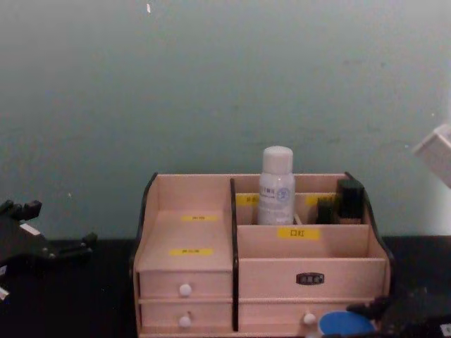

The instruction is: Pick up the facial cleanser and watermelon frost from the table and place them into the tiered storage box.

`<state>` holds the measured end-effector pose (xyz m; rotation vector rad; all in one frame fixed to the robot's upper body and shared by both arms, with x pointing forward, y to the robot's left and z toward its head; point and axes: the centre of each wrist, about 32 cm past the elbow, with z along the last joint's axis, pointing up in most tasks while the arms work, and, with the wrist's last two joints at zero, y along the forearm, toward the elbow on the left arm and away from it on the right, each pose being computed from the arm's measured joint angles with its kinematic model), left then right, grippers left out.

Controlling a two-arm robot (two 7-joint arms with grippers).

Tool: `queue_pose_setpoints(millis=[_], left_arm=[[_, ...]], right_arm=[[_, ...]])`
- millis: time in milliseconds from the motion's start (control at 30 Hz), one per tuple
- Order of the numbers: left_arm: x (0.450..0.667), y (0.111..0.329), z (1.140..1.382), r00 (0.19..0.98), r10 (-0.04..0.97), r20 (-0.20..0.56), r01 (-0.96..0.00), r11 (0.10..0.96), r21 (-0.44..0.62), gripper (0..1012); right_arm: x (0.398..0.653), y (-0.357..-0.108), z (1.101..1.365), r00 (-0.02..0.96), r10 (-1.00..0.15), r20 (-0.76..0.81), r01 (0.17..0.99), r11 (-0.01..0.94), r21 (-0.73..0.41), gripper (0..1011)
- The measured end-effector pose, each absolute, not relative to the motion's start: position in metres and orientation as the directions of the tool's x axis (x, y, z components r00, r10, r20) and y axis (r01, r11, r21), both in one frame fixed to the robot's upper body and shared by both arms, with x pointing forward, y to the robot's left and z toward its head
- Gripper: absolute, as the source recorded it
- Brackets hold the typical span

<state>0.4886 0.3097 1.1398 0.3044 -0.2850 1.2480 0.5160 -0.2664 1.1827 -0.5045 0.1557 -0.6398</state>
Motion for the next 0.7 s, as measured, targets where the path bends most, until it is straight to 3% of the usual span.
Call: queue_pose_setpoints(millis=[700], left_arm=[[0.489, 0.310, 1.140, 0.292, 0.880, 0.374, -0.955, 0.287, 0.070, 1001]], right_arm=[[0.505, -0.267, 1.218, 0.824, -0.566, 0.038, 0.531, 0.747, -0.400, 717]])
